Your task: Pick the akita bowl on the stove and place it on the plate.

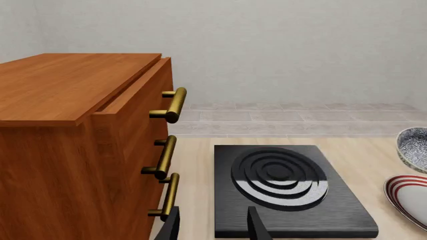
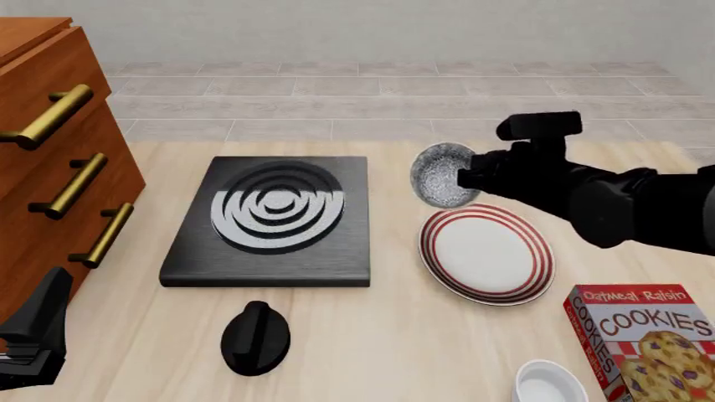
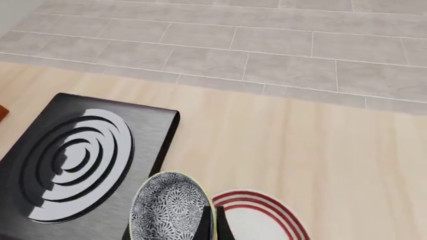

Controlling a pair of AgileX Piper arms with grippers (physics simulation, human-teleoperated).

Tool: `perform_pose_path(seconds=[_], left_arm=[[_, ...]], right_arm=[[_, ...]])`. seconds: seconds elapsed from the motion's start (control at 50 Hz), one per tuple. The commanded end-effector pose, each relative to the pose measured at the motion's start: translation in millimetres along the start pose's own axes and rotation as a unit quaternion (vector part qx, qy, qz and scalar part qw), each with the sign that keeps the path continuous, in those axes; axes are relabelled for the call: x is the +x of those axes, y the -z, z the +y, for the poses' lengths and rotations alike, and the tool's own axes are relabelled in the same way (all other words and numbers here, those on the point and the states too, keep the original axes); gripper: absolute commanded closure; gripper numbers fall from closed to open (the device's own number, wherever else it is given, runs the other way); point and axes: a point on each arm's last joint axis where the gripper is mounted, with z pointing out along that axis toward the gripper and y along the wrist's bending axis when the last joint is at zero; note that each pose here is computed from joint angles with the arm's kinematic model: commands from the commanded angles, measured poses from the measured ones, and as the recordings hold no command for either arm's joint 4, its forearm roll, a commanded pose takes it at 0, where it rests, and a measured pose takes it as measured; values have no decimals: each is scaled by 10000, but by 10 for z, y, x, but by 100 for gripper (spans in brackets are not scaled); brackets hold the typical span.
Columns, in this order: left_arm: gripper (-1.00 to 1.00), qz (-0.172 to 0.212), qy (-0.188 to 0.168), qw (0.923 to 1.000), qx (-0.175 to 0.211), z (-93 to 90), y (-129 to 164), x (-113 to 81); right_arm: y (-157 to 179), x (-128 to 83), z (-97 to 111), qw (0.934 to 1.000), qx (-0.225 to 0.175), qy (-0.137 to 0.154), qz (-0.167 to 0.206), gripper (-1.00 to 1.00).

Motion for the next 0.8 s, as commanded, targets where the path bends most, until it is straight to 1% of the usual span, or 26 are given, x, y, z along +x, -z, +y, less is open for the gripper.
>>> perform_pose_path(seconds=[0.02,0.28,0.3,0.32,0.38,0.4,0.42,0.46,0.48,0.52,0.54,0.64,0.8], left_arm=[[-100,0,0,10000,0,0,0,0],[-100,0,0,10000,0,0,0,0],[-100,0,0,10000,0,0,0,0],[-100,0,0,10000,0,0,0,0],[-100,0,0,10000,0,0,0,0],[-100,0,0,10000,0,0,0,0],[-100,0,0,10000,0,0,0,0],[-100,0,0,10000,0,0,0,0],[-100,0,0,10000,0,0,0,0],[-100,0,0,10000,0,0,0,0],[-100,0,0,10000,0,0,0,0],[-100,0,0,10000,0,0,0,0],[-100,0,0,10000,0,0,0,0]], right_arm=[[-8,128,-198,9992,276,-276,-24,100],[-58,283,-364,9979,497,-420,3,100],[-67,306,-381,9968,521,-599,10,100],[-67,310,-394,9970,538,-564,7,100],[-68,342,-427,9962,583,-645,3,100],[-65,352,-438,9957,600,-701,0,100],[-72,374,-445,9947,609,-826,18,100],[-67,384,-464,9951,636,-759,23,100],[-75,406,-469,9944,646,-840,54,100],[-74,420,-502,9939,693,-851,58,100],[-79,434,-501,9933,693,-925,70,100],[-91,456,-529,9927,731,-959,79,100],[-139,536,-560,9908,773,-1104,140,100]])
